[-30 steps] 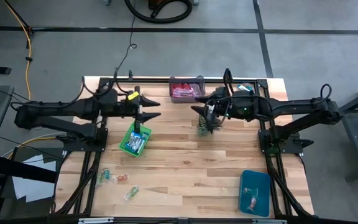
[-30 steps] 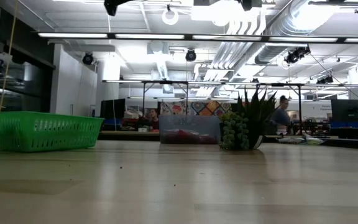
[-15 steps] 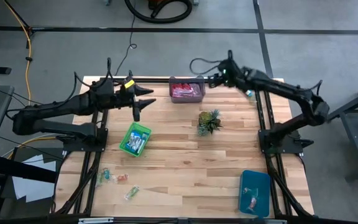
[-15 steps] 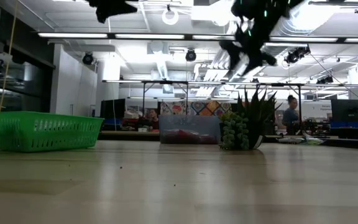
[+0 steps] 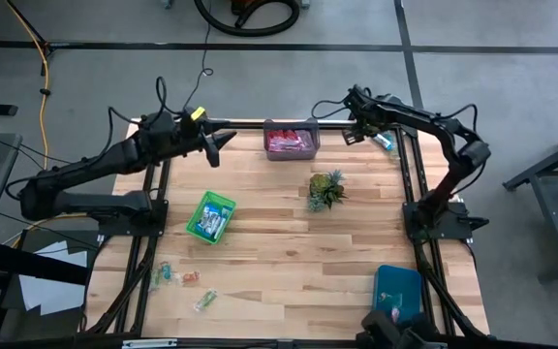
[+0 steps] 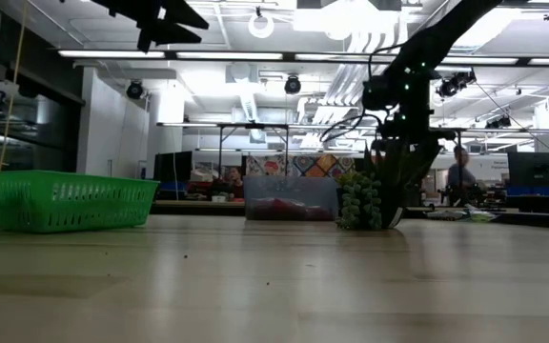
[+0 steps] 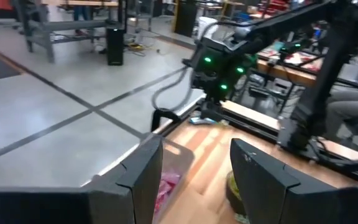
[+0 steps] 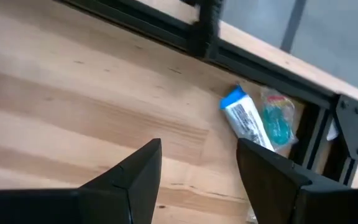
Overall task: Sort candy
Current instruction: Put the white candy into the green bin
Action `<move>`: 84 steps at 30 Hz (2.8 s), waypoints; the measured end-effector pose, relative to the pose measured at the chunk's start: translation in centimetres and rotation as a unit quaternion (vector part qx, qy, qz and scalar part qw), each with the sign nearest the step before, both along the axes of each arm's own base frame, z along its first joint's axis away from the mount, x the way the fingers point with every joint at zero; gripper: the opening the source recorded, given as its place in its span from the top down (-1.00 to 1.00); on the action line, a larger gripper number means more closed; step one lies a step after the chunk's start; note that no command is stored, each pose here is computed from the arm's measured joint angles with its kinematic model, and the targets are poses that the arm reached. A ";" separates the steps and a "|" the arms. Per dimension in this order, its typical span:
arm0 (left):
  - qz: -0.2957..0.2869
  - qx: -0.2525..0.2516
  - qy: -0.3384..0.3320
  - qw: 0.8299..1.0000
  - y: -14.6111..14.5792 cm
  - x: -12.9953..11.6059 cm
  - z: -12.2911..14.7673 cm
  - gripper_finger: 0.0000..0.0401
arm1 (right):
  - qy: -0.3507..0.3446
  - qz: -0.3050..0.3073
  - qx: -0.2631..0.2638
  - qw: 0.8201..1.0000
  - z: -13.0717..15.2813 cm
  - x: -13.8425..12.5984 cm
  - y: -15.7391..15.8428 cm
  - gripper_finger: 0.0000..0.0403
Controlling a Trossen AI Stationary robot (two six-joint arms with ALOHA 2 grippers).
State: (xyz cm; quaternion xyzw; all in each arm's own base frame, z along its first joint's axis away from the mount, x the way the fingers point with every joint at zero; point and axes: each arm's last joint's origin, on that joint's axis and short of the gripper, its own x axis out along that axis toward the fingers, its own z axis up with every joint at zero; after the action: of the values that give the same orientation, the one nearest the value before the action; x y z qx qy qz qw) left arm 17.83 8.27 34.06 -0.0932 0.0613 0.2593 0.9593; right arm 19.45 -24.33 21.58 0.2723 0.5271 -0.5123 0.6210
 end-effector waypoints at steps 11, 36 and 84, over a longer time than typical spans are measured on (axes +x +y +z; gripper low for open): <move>0.017 -0.017 0.061 0.998 1.7 -1.2 -1.1 0.12 | 0.079 -0.069 0.043 0.994 -5.2 -1.6 -3.0 -0.01; 0.045 -0.037 0.056 0.997 2.6 -2.0 -1.2 0.12 | -0.011 -0.080 0.113 0.990 -6.2 -5.5 -6.0 0.30; 0.014 0.043 0.083 0.996 1.1 -4.1 -0.2 0.12 | -0.091 -0.110 -0.004 0.990 -4.4 -5.2 4.4 0.04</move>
State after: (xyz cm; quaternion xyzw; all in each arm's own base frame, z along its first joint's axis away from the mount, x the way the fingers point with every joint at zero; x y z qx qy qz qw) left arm 13.76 9.38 33.88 -0.0312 0.1283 0.2823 0.9502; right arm 14.28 -19.89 17.21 0.3717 0.4329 -0.5529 0.6072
